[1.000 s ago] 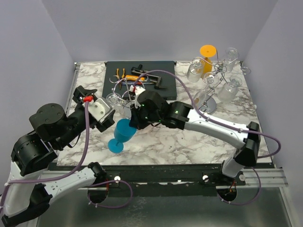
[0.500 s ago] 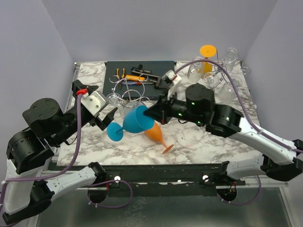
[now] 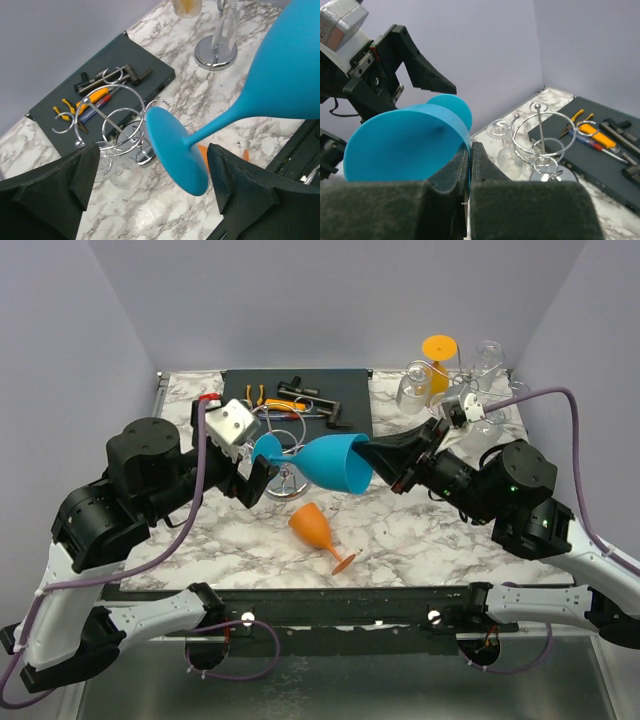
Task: Place the wine glass upside down on the wine glass rack
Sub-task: Turn the wine glass upside down at the wine rack.
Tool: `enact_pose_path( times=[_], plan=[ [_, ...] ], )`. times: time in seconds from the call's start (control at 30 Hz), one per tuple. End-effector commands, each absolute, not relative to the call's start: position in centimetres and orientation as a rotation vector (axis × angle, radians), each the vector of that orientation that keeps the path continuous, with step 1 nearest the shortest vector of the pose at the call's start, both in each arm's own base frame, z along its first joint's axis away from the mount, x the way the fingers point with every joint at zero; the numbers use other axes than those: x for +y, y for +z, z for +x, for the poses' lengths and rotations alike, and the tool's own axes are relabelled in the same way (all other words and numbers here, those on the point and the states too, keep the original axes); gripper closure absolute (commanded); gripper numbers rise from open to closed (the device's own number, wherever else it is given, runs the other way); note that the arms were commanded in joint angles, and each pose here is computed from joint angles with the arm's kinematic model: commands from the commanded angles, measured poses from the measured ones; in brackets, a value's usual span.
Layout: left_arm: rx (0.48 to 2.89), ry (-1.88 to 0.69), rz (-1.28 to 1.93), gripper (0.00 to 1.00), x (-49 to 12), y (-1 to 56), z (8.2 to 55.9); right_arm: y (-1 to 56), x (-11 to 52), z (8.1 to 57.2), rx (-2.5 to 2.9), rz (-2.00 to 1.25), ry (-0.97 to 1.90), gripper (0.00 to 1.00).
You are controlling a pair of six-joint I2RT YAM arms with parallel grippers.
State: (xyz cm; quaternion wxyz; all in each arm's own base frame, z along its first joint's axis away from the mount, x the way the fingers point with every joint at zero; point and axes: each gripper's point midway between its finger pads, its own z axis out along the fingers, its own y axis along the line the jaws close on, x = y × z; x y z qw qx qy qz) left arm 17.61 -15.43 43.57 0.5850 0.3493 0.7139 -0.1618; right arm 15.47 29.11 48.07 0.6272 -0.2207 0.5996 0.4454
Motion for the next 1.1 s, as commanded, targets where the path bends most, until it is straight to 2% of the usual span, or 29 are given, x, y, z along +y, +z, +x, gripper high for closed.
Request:
enact_pose_path(
  times=[0.0,0.07,0.13,0.23,0.33,0.43,0.5,0.53,0.6,0.67,0.8,1.07],
  plan=[
    [1.671,-0.495,0.777,0.14,-16.8,44.7,17.1,50.4,28.6,16.1,1.242,-0.476,0.974,1.00],
    [1.655,-0.483,0.778,0.27,-17.0,45.1,17.5,50.3,28.9,16.1,1.230,-0.484,0.976,0.99],
    [1.639,-0.483,0.787,0.50,-17.1,45.4,17.6,50.8,28.9,16.0,1.199,-0.482,0.983,1.00],
    [1.611,-0.475,0.788,0.72,-17.2,46.0,17.8,50.7,29.0,15.8,1.172,-0.495,0.987,1.00],
    [1.572,-0.461,0.820,1.00,-17.2,46.5,17.7,50.3,29.3,15.7,1.162,-0.508,0.990,0.99],
    [1.528,-0.424,0.844,1.00,-17.0,47.4,17.9,49.6,29.7,15.8,1.180,-0.526,0.984,0.85],
    [1.478,-0.352,0.878,1.00,-16.5,48.0,18.4,48.9,30.1,15.9,1.204,-0.540,0.977,0.67],
    [1.441,-0.300,0.897,1.00,-16.2,48.3,18.8,48.5,30.2,16.1,1.220,-0.545,0.967,0.53],
    [1.333,-0.153,0.980,1.00,-15.5,48.9,19.6,47.6,30.1,16.5,1.260,-0.543,0.944,0.35],
    [1.222,0.012,1.019,1.00,-14.4,50.1,20.5,46.3,29.9,17.0,1.317,-0.543,0.903,0.23],
    [1.033,0.365,1.112,1.00,-12.7,51.6,22.3,44.2,29.1,17.8,1.399,-0.530,0.835,0.16],
    [0.928,0.747,1.193,1.00,-11.4,52.7,24.8,40.8,28.6,19.9,1.558,-0.479,0.684,0.08]
  ],
)
